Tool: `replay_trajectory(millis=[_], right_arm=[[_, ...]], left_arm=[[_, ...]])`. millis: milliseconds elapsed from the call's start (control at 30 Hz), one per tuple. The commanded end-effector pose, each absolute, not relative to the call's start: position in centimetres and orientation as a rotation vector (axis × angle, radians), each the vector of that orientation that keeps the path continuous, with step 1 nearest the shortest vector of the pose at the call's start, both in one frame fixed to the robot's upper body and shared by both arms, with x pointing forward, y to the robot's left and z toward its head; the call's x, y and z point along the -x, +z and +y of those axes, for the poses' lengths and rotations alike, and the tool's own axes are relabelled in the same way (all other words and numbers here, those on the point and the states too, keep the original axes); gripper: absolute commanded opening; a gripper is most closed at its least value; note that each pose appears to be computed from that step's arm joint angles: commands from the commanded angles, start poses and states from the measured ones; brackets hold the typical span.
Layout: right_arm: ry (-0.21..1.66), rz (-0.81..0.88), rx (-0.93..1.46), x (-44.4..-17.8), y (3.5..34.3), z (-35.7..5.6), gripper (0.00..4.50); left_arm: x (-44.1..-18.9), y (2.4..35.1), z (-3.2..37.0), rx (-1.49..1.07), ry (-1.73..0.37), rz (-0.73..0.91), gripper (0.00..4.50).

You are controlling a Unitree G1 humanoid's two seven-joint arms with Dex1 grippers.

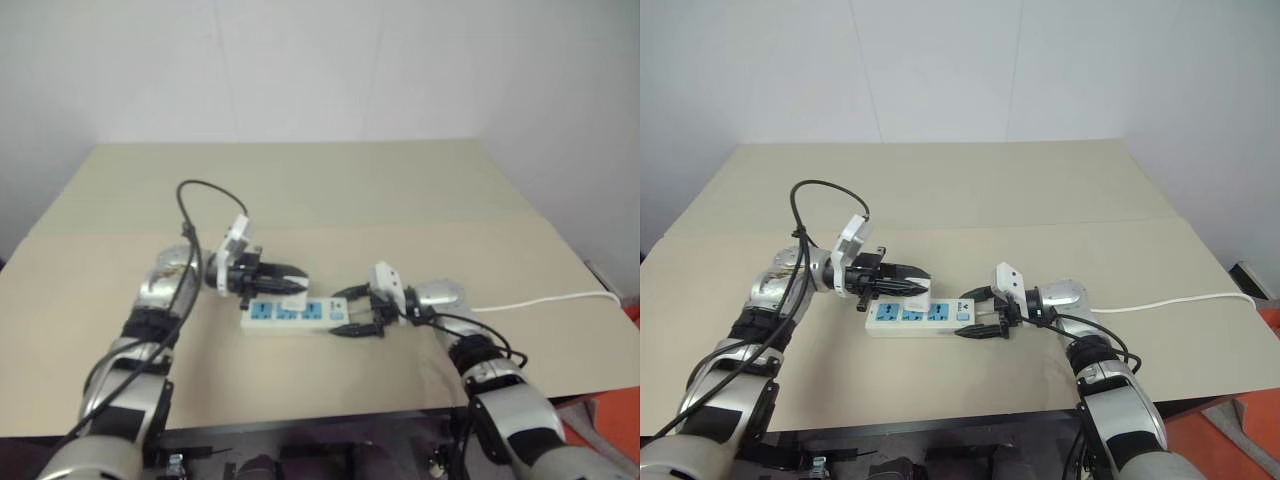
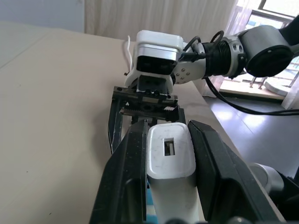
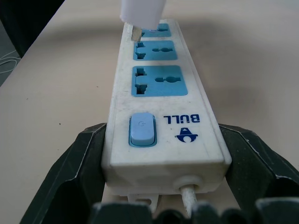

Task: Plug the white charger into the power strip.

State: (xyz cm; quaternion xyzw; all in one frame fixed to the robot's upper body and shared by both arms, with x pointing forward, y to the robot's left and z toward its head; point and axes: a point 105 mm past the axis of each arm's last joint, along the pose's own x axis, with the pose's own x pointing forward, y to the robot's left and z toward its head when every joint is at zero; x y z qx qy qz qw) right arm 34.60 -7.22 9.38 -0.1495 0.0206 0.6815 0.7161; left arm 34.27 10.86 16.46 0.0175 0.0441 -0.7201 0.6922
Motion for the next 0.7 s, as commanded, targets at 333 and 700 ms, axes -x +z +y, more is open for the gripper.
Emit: replay_trajectory(millis=[333, 700], right_arm=[[1.512, 0.047, 0.357, -34.3, 8.7, -6.8, 3.38], [1.507, 0.050, 0.361, -34.3, 8.6, -6.8, 3.38]], left_arm=[[-34.9, 16.2, 9.7, -0.030, -1.623, 0.092, 1.03], [-35.2, 15.2, 8.7, -0.038, -1.628, 0.121, 1.03]])
